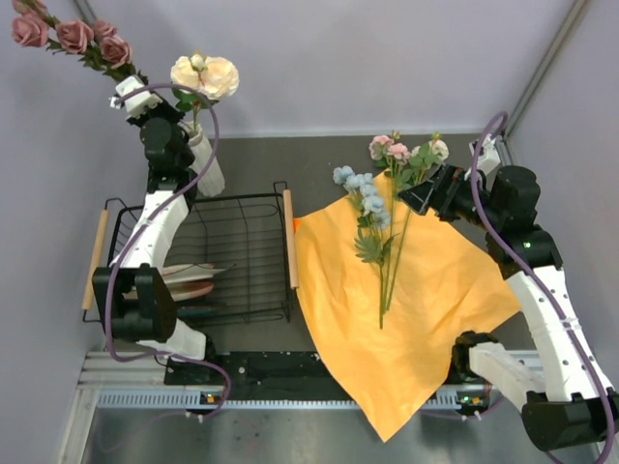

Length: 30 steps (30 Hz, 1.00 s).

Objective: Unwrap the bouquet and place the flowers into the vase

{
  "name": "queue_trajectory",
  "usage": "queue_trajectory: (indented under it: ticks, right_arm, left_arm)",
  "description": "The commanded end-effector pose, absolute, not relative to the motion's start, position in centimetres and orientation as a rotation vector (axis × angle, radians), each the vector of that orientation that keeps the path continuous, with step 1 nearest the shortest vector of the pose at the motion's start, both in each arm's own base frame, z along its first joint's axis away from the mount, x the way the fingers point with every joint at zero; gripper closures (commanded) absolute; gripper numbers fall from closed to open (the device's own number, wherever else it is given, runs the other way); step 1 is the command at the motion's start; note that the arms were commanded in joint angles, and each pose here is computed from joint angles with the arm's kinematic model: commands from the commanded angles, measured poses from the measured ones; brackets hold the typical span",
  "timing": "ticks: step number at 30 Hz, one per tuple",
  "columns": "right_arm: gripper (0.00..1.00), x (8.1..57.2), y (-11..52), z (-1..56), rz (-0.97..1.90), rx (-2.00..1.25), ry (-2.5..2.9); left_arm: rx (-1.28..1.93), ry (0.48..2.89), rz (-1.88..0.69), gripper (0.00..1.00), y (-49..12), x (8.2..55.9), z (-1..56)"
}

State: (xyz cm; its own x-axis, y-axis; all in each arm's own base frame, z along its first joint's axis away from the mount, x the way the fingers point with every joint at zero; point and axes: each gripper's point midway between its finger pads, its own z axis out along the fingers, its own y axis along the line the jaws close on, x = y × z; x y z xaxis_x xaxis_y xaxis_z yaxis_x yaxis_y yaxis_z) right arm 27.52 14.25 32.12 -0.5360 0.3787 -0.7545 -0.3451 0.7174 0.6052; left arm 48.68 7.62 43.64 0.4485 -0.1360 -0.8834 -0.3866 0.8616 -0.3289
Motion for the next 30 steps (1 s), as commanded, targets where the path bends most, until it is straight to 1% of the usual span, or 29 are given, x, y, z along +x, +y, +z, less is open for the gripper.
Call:
queue_trajectory:
  ticks: [1, 15, 18, 20, 24, 25, 26, 27, 28, 30]
  right_arm:
    - [0.06, 27.7, 14.2, 32.8, 0.913, -0.006, 1.899]
    - [0.06, 27.4, 14.4, 32.3, 0.929, 0.002, 1.915]
    - [0.06, 27.3, 14.4, 32.0, 0.938, 0.005, 1.922]
    - [0.06, 27.3, 14.5, 31.6, 0.942, 0.011, 1.933]
    - [0.06, 27.4, 14.5, 30.7, 0.947, 0.017, 1.956]
    - [0.06, 27.3, 14.6, 30.6, 0.953, 0.017, 1.960]
    - [0.06, 27.3, 14.7, 30.5, 0.957, 0.015, 1.965]
    - [0.06, 27.3, 14.7, 30.2, 0.957, 0.019, 1.972]
    - [0.06, 27.3, 14.7, 30.1, 0.960, 0.020, 1.975]
    - [0.06, 27.3, 14.8, 29.7, 0.965, 0.023, 1.986]
  left_arm:
    - [-0.536, 1.024, 0.137, 1.00, 7.7, 47.4, 44.1]
    - [-0.469, 1.162, 0.132, 1.00, 6.6, 50.3, 37.3]
    - [-0.462, 1.182, 0.125, 0.94, 6.4, 50.6, 36.4]
    - [-0.472, 1.197, 0.129, 0.78, 6.5, 50.7, 35.7]
    - [-0.468, 1.209, 0.121, 0.55, 6.3, 50.0, 35.7]
    - [-0.465, 1.217, 0.121, 0.46, 6.2, 49.8, 35.5]
    - [-0.466, 1.221, 0.112, 0.44, 6.1, 49.7, 35.6]
    - [-0.467, 1.231, 0.108, 0.39, 6.1, 49.3, 35.8]
    - [-0.468, 1.239, 0.101, 0.37, 6.0, 49.0, 35.7]
    - [-0.447, 1.264, 0.069, 0.19, 5.3, 48.4, 35.9]
